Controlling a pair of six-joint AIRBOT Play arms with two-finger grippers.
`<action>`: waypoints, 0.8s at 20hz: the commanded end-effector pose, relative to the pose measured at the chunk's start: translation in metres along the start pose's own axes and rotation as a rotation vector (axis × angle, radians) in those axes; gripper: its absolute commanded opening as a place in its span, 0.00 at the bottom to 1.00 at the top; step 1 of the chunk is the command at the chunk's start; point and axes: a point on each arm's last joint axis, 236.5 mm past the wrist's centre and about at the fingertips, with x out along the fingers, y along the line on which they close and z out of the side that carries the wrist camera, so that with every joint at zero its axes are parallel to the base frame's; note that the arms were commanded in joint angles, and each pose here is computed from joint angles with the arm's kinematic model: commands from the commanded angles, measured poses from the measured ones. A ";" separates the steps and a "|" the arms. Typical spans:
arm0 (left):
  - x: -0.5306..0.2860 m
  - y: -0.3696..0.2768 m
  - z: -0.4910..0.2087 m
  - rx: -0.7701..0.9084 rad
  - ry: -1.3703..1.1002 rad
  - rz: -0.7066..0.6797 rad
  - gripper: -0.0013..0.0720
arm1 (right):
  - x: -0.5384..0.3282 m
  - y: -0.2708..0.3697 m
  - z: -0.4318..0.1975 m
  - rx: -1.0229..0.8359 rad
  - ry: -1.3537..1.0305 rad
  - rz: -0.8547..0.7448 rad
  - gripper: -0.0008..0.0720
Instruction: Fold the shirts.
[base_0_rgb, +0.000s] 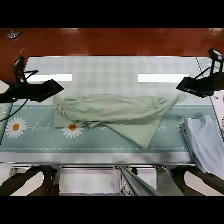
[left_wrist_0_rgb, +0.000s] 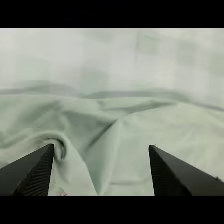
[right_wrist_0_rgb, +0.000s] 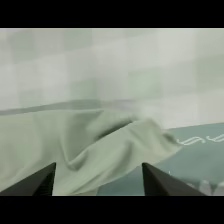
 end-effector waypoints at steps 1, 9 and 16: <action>-0.032 0.043 -0.005 0.032 0.132 0.124 0.98 | -0.026 -0.055 -0.002 0.099 0.068 -0.044 0.87; 0.011 -0.044 -0.169 -0.194 0.446 -0.353 0.98 | 0.018 -0.071 -0.102 0.357 0.117 0.124 0.86; 0.071 -0.063 -0.200 -0.175 0.372 -0.216 0.97 | 0.027 -0.053 -0.117 0.354 0.143 0.206 0.86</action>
